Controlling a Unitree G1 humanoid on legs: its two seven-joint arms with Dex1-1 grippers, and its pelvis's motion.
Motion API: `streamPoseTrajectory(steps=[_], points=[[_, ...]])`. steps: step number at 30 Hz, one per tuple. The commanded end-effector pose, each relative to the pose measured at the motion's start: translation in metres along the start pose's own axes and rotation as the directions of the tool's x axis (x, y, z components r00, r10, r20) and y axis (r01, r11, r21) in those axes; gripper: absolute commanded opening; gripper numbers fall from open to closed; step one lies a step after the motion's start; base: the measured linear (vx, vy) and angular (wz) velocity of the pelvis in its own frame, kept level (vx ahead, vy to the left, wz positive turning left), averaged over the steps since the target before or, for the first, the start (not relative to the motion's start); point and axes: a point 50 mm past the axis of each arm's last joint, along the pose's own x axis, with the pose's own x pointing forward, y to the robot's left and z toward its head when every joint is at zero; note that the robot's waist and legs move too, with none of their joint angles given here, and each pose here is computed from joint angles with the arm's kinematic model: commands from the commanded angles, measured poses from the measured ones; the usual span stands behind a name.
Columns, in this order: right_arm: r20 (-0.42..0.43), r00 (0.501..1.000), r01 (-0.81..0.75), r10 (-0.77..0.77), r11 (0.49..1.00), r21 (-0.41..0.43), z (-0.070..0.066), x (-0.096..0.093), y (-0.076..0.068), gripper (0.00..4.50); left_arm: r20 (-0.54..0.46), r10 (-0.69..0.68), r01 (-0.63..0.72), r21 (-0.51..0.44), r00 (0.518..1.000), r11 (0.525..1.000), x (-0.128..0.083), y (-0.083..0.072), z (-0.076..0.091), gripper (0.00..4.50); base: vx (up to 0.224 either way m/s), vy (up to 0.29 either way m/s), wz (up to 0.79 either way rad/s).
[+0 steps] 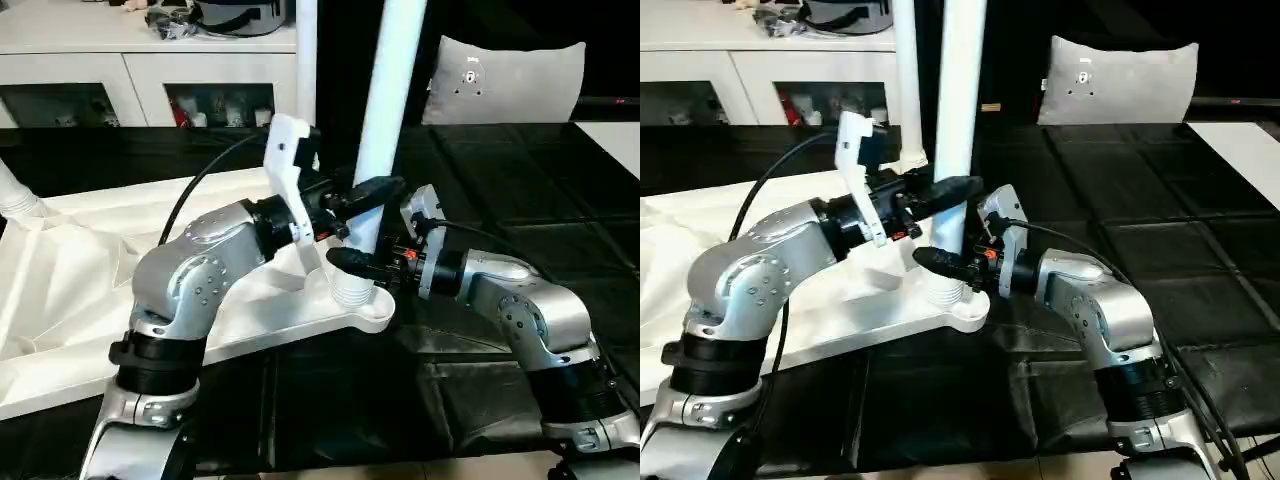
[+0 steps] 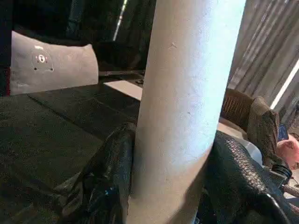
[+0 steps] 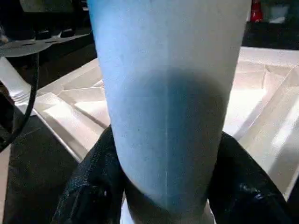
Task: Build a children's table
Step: Insert table leg to table base
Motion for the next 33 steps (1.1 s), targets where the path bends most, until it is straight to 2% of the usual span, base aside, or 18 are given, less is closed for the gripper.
streamPoseTrajectory(steps=[1, 2, 4, 9, 13, 19, 21, 23, 27, 28, 31, 33], points=[[-0.002, 0.994, 0.107, -0.107, 0.992, 0.066, -0.003, -0.007, -0.015, 1.91, 0.033, -0.278, 0.277, 0.047, 0.960, 0.960, 0.018, -0.043, 0.011, 2.79, 0.000, 0.000, 0.00], [-0.002, 0.994, 0.107, -0.107, 0.992, 0.066, -0.003, -0.007, -0.015, 1.91, 0.033, -0.278, 0.277, 0.047, 0.960, 0.960, 0.018, -0.043, 0.011, 2.79, 0.000, 0.000, 0.00], [0.007, 0.995, 0.096, -0.097, 0.994, 0.049, -0.002, -0.005, -0.013, 1.91, -0.011, -0.233, 0.232, 0.148, 0.972, 0.961, 0.019, -0.036, 0.008, 2.79, 0.000, 0.000, 0.00], [0.046, 0.990, 0.132, -0.132, 0.991, 0.009, -0.001, -0.003, -0.014, 1.91, 0.010, -0.240, 0.234, 0.189, 0.971, 0.954, 0.011, -0.028, 0.010, 2.79, 0.000, 0.000, 0.00], [0.041, 0.991, 0.128, -0.128, 0.992, 0.010, -0.006, -0.002, -0.009, 1.91, -0.020, -0.245, 0.244, 0.195, 0.969, 0.950, 0.002, -0.019, -0.002, 2.79, 0.000, 0.000, 0.00], [0.035, 0.997, 0.069, -0.069, 0.998, -0.011, -0.010, -0.012, 0.006, 1.91, -0.088, -0.273, 0.285, 0.172, 0.958, 0.943, -0.015, -0.014, -0.024, 2.74, 0.000, 0.000, 0.00], [0.028, 0.998, 0.063, -0.062, 0.998, -0.016, -0.011, -0.016, 0.009, 1.91, -0.088, -0.261, 0.273, 0.168, 0.961, 0.947, -0.018, -0.014, -0.025, 2.74, 0.000, 0.000, 0.00], [0.020, 0.998, 0.065, -0.065, 0.998, -0.006, -0.013, -0.024, 0.016, 1.91, -0.062, -0.259, 0.266, 0.156, 0.964, 0.951, -0.024, -0.016, -0.023, 3.08, 0.000, 0.000, 0.00], [-0.003, 0.999, 0.053, -0.053, 0.999, 0.007, -0.017, -0.035, 0.028, 1.91, -0.061, -0.255, 0.261, 0.140, 0.965, 0.955, -0.033, -0.022, -0.026, 3.13, 0.000, 0.000, 0.00], [-0.010, 0.999, 0.053, -0.053, 0.999, 0.012, -0.018, -0.038, 0.031, 1.91, -0.067, -0.247, 0.254, 0.128, 0.967, 0.959, -0.036, -0.023, -0.030, 3.30, 0.000, 0.000, 0.00], [-0.013, 0.997, 0.075, -0.075, 0.997, 0.017, -0.021, -0.041, 0.029, 1.90, -0.054, -0.229, 0.234, 0.088, 0.972, 0.968, -0.040, -0.022, -0.036, 3.49, 0.000, 0.000, 0.00], [-0.007, 0.995, 0.097, -0.097, 0.995, 0.019, -0.021, -0.042, 0.024, 1.89, 0.023, -0.262, 0.261, 0.029, 0.965, 0.965, -0.042, -0.025, -0.033, 3.75, 0.000, 0.000, 0.00]])
